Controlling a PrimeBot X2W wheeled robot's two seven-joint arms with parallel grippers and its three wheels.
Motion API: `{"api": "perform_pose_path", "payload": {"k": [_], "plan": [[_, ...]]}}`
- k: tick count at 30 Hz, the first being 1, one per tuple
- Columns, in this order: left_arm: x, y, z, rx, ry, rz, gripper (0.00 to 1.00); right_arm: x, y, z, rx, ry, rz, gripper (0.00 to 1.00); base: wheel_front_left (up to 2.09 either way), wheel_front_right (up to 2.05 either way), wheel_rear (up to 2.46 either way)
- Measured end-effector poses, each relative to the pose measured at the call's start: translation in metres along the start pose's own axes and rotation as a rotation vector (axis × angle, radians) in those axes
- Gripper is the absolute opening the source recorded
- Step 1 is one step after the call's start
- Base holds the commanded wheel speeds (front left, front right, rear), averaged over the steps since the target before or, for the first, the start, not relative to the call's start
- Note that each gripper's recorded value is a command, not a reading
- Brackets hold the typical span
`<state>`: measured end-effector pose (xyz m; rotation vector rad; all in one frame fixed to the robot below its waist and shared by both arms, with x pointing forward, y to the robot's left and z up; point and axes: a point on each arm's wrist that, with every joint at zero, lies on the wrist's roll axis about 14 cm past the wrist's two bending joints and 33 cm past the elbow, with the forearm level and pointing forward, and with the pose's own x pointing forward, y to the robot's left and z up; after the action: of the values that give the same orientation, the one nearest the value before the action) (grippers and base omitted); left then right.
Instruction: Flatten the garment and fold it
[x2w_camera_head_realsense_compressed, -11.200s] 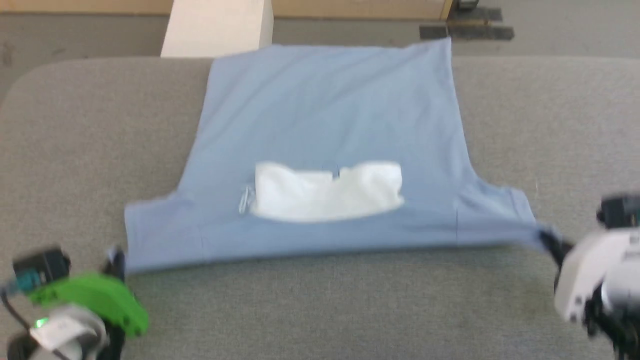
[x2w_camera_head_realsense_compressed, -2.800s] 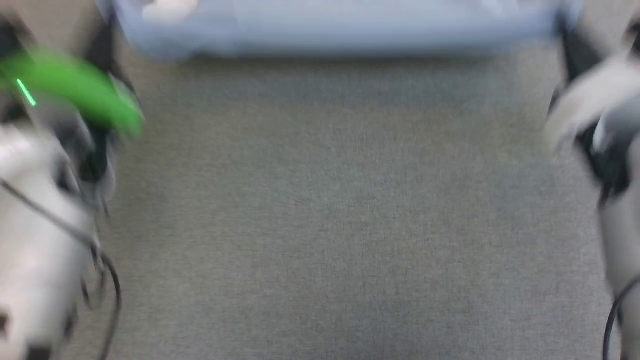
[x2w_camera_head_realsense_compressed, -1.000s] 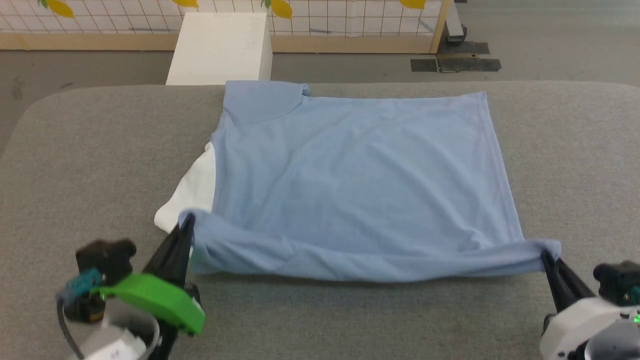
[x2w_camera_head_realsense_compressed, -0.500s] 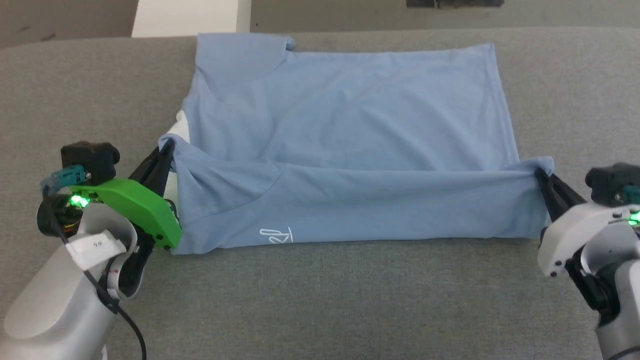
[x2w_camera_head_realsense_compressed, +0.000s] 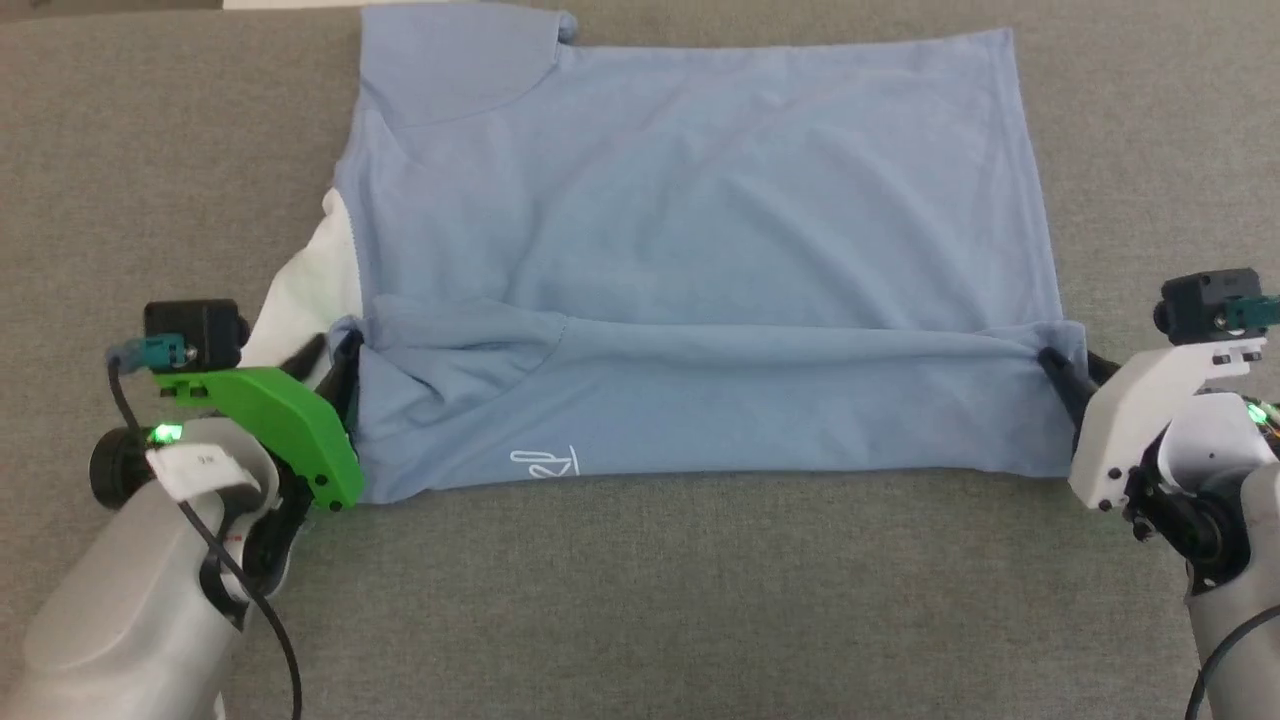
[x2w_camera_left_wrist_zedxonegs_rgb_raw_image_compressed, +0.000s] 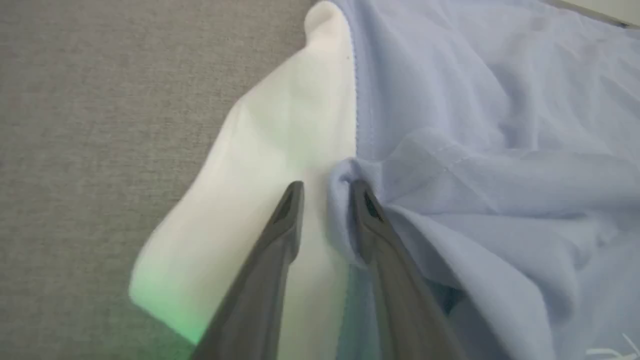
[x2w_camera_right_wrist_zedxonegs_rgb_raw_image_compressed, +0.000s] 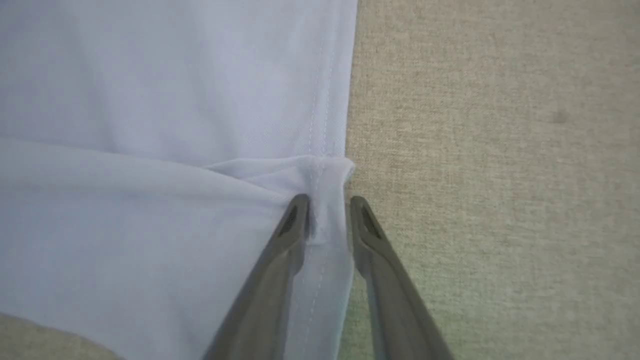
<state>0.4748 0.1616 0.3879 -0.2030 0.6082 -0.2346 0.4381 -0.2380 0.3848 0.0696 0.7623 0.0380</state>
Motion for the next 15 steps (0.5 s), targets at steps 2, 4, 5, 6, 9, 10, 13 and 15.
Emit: {"api": "perform_pose_path", "payload": {"k": [2,4,5,6,9,10,13,15], "plan": [[-0.009,0.005,0.013,0.007,-0.101,0.037,1.0,-0.007,0.0,0.004,0.02,-0.04,-0.003,1.0,0.0,0.0,0.0],[-0.021,0.009,0.028,0.031,-0.213,0.069,1.0,-0.016,0.002,0.011,0.042,-0.107,-0.002,1.0,0.0,0.0,0.0],[-0.028,0.01,0.038,0.034,-0.278,0.087,1.0,-0.022,0.002,0.016,0.05,-0.155,-0.005,1.0,0.0,0.0,0.0],[-0.037,0.009,0.046,0.041,-0.342,0.095,1.0,-0.028,0.002,0.023,0.054,-0.21,-0.01,1.0,0.0,0.0,0.0],[-0.06,-0.002,0.053,0.05,-0.448,0.096,1.0,-0.048,0.004,0.038,0.074,-0.351,-0.017,1.0,0.0,0.0,0.0],[-0.067,-0.005,0.053,0.051,-0.463,0.095,1.0,-0.053,0.005,0.04,0.078,-0.388,-0.017,1.0,0.0,0.0,0.0],[-0.087,-0.018,0.042,0.063,-0.482,0.073,1.0,-0.076,0.01,0.048,0.091,-0.523,-0.025,1.0,0.0,0.0,0.0],[-0.097,-0.024,0.036,0.073,-0.486,0.062,1.0,-0.088,0.013,0.05,0.09,-0.589,-0.025,1.0,0.0,0.0,0.0]]}}
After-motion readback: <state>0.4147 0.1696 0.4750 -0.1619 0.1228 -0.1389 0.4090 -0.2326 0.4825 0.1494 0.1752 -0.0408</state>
